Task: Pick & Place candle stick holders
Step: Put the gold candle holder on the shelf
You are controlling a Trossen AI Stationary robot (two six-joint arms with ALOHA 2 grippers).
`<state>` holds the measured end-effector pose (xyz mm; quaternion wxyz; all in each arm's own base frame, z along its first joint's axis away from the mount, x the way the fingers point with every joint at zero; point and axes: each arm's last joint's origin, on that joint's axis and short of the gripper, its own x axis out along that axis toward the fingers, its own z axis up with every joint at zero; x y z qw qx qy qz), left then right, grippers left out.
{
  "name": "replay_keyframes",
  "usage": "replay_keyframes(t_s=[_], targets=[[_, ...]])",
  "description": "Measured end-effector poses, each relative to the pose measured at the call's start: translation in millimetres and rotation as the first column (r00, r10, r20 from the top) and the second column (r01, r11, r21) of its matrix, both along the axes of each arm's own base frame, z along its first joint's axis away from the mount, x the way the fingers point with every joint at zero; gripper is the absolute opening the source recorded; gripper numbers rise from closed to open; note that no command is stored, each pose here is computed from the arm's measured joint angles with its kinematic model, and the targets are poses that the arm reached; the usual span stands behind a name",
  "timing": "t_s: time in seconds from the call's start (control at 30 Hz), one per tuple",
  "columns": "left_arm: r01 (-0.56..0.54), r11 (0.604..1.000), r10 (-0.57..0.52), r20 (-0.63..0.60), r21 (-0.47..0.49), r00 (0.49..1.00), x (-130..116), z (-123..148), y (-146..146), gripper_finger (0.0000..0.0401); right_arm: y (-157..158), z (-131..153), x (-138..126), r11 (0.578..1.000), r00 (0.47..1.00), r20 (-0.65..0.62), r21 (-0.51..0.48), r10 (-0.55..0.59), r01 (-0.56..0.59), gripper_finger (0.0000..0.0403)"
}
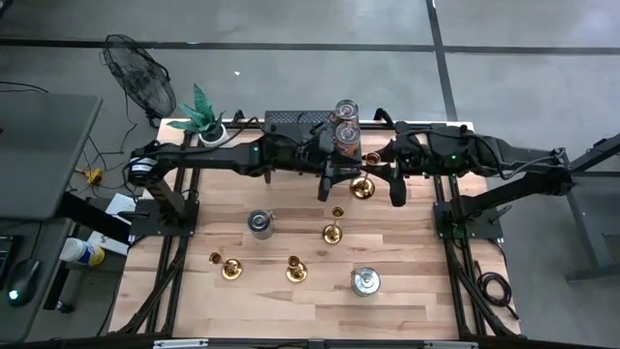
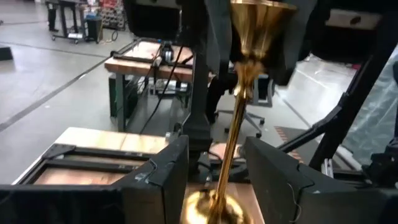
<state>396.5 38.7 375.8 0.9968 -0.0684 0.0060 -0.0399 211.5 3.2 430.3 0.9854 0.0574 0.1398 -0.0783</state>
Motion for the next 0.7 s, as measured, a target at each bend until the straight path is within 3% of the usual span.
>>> replay_keyframes(t_s=[0.2,0.53,0.7], targets=[[0.057,0.998,-0.057,-0.009,-0.027,0.998,17.5,-1.5,0.2,0.0156,0.2,-0.1,0.0,1.0,1.0,-0.001,0.003,0.011,-0.011,0.0097],[0.062,0.998,-0.062,0.008,-0.025,0.998,18.2,2.2,-3.5,0.0156,0.7,-0.1,0.1,1.0,1.0,-0.001,0.008,0.027,-0.027,0.0111],[0.033,0.999,-0.033,0.007,-0.025,0.999,18.7,2.1,-7.3,0.0154,1.0,-0.1,0.1,0.999,0.999,-0.001,0.007,0.033,-0.033,0.0094]])
